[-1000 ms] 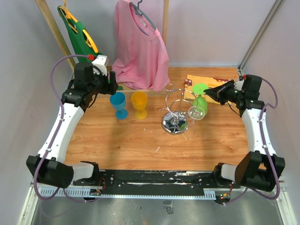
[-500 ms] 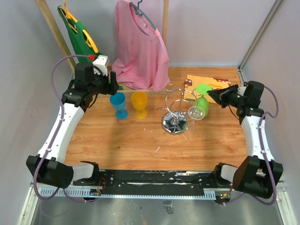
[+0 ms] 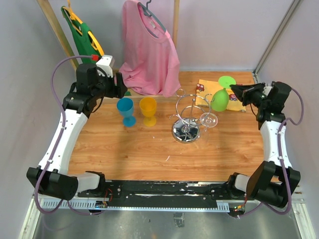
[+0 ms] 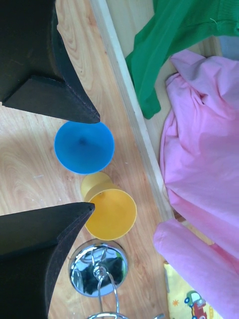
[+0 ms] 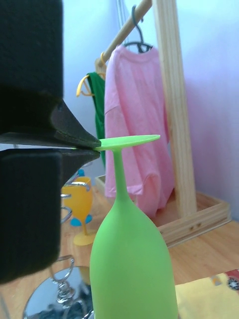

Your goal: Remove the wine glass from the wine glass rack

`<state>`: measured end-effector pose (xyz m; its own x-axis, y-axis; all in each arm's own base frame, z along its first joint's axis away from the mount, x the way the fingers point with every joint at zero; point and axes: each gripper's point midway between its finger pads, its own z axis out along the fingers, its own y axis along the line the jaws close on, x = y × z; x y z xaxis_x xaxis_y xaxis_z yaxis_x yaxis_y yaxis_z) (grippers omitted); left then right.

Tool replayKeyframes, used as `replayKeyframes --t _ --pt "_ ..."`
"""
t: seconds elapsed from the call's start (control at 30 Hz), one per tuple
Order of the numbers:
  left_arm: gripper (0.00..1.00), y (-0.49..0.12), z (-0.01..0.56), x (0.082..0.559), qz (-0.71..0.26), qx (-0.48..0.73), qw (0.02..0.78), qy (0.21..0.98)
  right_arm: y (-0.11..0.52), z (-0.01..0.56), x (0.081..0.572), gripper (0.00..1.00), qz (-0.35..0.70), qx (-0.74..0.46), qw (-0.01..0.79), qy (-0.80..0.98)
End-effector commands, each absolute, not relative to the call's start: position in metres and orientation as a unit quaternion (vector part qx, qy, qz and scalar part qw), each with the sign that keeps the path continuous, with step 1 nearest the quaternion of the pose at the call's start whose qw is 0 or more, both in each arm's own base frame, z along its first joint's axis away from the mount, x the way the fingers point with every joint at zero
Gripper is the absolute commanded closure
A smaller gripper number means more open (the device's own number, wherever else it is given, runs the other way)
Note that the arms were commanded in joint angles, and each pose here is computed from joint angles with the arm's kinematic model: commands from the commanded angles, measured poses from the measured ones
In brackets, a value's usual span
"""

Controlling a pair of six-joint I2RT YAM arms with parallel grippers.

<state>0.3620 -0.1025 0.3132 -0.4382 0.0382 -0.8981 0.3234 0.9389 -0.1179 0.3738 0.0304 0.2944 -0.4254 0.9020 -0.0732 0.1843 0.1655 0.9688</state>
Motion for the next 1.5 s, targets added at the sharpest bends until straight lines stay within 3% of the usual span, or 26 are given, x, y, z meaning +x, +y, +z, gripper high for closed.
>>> replayKeyframes --t 0.0,0.33,0.6,1.07,1.47 --pt "0.31 -0.113 0.343 0.355 -0.171 0.104 0.539 0.818 0.006 0.358 0.39 0.99 0.536 0.391 0.429 0.613" --pt "0.31 -0.119 0.353 0.357 -0.187 0.102 0.543 0.812 -0.003 0.452 0.389 0.99 0.558 0.329 0.521 0.555" --pt "0.25 -0.142 0.388 0.353 -0.26 0.113 0.569 0.772 0.01 0.512 0.365 0.99 0.64 0.267 0.533 0.485" --pt "0.1 -0.197 0.467 0.355 -0.397 0.2 0.623 0.644 0.083 0.577 0.318 0.99 0.73 0.126 0.496 0.453" --pt "0.05 -0.218 0.51 0.364 -0.489 0.235 0.62 0.566 0.15 0.602 0.306 0.99 0.791 0.024 0.436 0.429"
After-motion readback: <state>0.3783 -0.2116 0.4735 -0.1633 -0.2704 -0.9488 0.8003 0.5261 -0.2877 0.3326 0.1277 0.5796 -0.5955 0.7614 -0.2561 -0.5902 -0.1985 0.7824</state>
